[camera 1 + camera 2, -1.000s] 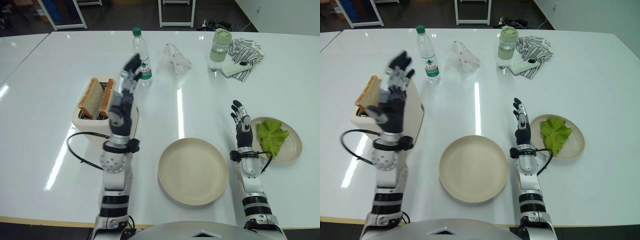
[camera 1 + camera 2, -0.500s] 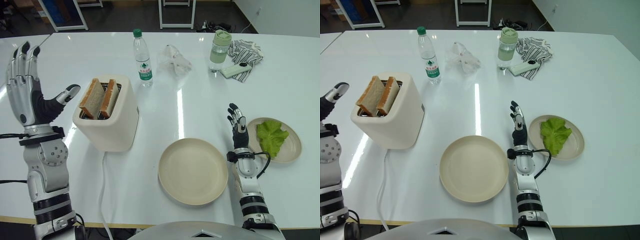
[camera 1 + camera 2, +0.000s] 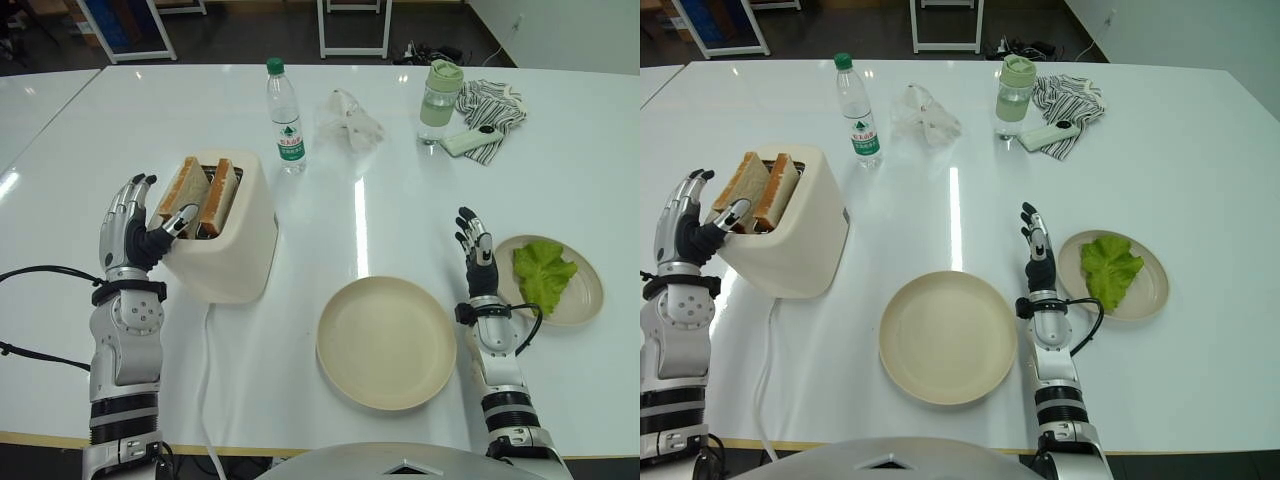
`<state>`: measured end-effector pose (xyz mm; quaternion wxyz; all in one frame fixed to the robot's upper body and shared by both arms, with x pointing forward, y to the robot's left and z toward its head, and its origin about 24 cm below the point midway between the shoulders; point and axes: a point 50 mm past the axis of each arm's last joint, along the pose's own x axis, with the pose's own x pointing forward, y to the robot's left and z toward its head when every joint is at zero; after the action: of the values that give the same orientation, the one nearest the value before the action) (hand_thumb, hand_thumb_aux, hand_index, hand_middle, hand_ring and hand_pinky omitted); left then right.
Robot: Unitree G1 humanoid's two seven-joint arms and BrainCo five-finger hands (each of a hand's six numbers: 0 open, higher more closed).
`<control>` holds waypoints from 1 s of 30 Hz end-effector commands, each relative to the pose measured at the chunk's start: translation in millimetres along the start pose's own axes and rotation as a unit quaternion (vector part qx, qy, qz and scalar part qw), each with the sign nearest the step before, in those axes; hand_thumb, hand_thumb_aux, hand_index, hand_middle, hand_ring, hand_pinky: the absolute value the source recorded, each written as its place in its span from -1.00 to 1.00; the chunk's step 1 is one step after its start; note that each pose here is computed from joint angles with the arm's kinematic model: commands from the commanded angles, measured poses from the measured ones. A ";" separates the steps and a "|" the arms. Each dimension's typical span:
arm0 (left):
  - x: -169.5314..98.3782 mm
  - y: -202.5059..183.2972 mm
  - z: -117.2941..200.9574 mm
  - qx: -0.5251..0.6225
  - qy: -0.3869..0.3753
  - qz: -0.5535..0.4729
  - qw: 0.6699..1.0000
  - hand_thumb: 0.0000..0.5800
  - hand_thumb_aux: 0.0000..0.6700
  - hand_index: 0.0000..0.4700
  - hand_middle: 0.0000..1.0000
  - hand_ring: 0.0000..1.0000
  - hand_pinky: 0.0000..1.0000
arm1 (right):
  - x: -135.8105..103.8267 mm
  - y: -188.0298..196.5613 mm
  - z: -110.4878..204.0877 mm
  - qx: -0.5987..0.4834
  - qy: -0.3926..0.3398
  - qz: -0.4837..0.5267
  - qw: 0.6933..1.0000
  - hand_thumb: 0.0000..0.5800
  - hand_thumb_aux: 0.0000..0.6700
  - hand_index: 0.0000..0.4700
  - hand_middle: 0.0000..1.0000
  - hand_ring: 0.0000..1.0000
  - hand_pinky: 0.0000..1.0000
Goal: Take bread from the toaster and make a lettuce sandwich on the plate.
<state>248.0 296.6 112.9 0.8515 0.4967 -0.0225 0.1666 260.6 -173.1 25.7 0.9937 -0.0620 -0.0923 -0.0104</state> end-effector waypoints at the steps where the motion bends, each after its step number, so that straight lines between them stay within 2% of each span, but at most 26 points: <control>1: -2.5 -2.9 -5.1 0.010 0.014 -0.020 1.000 -0.16 -0.52 -0.52 -1.00 -1.00 -1.00 | -2.1 -2.0 -3.7 0.000 0.013 -0.002 1.000 -1.00 -1.00 -1.00 -1.00 -1.00 -1.00; 2: -2.8 -3.7 -5.5 0.010 0.015 -0.023 1.000 0.13 -0.32 -0.32 -1.00 -1.00 -1.00 | -2.2 -2.2 -3.9 0.000 0.014 -0.002 1.000 -1.00 -1.00 -1.00 -1.00 -1.00 -1.00; 3: -3.1 -4.5 -5.6 0.011 0.016 -0.026 0.999 0.61 0.11 0.11 -1.00 -1.00 -1.00 | -2.3 -2.5 -4.0 0.000 0.014 -0.002 1.000 -1.00 -1.00 -1.00 -1.00 -1.00 -1.00; 4: -3.4 -5.0 -5.5 0.011 0.016 -0.027 0.999 0.73 0.27 0.27 -1.00 -1.00 -1.00 | -2.3 -2.6 -3.9 0.000 0.015 -0.003 1.000 -1.00 -1.00 -1.00 -1.00 -1.00 -1.00; 5: -3.8 -5.1 -5.3 0.011 0.016 -0.028 0.999 0.97 0.74 0.74 -1.00 -1.00 -1.00 | -2.4 -2.8 -3.9 0.000 0.015 -0.003 1.000 -1.00 -1.00 -1.00 -1.00 -1.00 -1.00; 6: -4.1 -5.1 -4.8 0.010 0.014 -0.027 0.999 1.00 0.99 0.99 -1.00 -1.00 -1.00 | -2.4 -3.0 -4.0 0.000 0.015 -0.003 1.000 -1.00 -1.00 -1.00 -1.00 -1.00 -1.00; 10: -4.3 -3.7 -0.3 0.008 -0.002 -0.016 1.000 1.00 1.00 1.00 -1.00 -1.00 -1.00 | -3.3 -4.0 -5.3 -0.001 0.019 -0.005 1.000 -1.00 -1.00 -1.00 -1.00 -1.00 -1.00; 14: -4.9 -2.3 14.2 0.013 -0.066 0.009 0.998 1.00 1.00 1.00 -1.00 -1.00 -1.00 | -3.4 -3.8 -6.1 -0.002 0.021 -0.006 1.000 -1.00 -1.00 -1.00 -1.00 -1.00 -1.00; 18: -1.9 7.3 28.2 -0.011 -0.128 0.099 0.987 1.00 1.00 1.00 -1.00 -1.00 -1.00 | -3.9 -4.1 -6.9 -0.013 0.023 -0.007 1.000 -1.00 -1.00 -1.00 -1.00 -1.00 -1.00; 19: -2.4 12.3 30.1 -0.017 -0.140 0.127 0.982 1.00 1.00 1.00 -0.18 -0.18 -0.18 | -3.8 -3.9 -7.1 -0.014 0.023 -0.007 1.000 -1.00 -1.00 -1.00 -1.00 -1.00 -1.00; 20: -3.6 18.3 33.1 -0.026 -0.154 0.159 0.975 1.00 1.00 1.00 1.00 1.00 1.00 | -3.7 -3.7 -7.2 -0.013 0.023 -0.006 1.000 -1.00 -1.00 -1.00 -1.00 -1.00 -1.00; 25: -23.6 48.8 57.5 -0.029 -0.282 0.304 0.910 1.00 1.00 1.00 1.00 1.00 1.00 | -4.6 -3.8 -7.2 -0.013 0.024 -0.007 1.000 -1.00 -1.00 -1.00 -1.00 -1.00 -1.00; 30: -42.6 47.4 80.9 -0.043 -0.384 0.324 0.863 1.00 1.00 1.00 1.00 1.00 1.00 | -5.1 -3.0 -7.9 -0.013 0.026 -0.006 1.000 -1.00 -1.00 -1.00 -1.00 -1.00 -1.00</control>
<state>207.2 248.0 183.4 0.6998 0.4606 -0.4861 0.2486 258.8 -177.0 21.8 0.9942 -0.0698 -0.0794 -0.0206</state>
